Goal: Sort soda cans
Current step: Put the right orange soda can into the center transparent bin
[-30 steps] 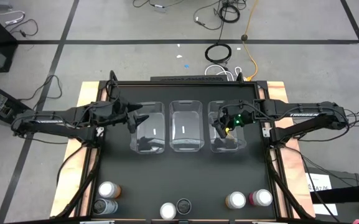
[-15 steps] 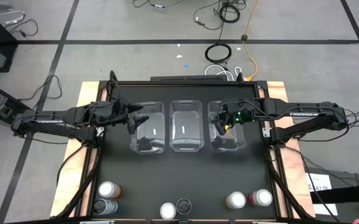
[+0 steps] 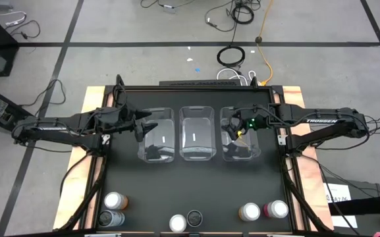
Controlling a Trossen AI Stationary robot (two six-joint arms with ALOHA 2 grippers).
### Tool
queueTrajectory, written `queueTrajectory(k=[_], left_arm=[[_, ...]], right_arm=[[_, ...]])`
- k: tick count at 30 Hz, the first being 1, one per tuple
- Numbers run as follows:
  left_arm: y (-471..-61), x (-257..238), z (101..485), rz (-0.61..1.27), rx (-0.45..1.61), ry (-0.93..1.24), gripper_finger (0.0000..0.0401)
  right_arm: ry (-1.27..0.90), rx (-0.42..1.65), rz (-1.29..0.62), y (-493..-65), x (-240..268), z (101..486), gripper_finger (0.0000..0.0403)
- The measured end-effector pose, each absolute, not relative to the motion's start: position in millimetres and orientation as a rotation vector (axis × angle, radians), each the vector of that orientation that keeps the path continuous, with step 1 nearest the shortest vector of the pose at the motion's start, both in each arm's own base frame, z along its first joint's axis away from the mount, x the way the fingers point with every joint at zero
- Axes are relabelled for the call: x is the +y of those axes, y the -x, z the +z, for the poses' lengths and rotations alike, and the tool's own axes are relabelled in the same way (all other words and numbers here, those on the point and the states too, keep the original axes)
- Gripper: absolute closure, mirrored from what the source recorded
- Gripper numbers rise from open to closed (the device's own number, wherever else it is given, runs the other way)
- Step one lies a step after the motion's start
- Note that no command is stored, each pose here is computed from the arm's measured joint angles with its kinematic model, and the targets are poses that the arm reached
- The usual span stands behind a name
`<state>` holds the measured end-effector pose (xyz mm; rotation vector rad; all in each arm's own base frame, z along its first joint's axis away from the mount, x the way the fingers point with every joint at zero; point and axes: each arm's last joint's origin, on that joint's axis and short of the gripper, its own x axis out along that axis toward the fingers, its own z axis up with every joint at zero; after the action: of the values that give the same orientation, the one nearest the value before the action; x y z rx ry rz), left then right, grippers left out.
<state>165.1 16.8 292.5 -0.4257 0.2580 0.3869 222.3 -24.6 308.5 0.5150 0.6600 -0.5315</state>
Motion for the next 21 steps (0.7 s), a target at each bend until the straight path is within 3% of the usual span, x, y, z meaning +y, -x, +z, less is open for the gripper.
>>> queueTrajectory(k=[10,21], left_arm=[[-165.1,16.8,292.5,0.387,0.258,0.424,0.0047],[-165.0,16.8,292.5,0.387,0.259,0.424,0.0047]], right_arm=[[-0.619,0.621,-0.551,-223.6,-24.3,309.8,0.0019],[-0.47,0.679,-0.521,-224.7,-6.5,322.7,0.002]])
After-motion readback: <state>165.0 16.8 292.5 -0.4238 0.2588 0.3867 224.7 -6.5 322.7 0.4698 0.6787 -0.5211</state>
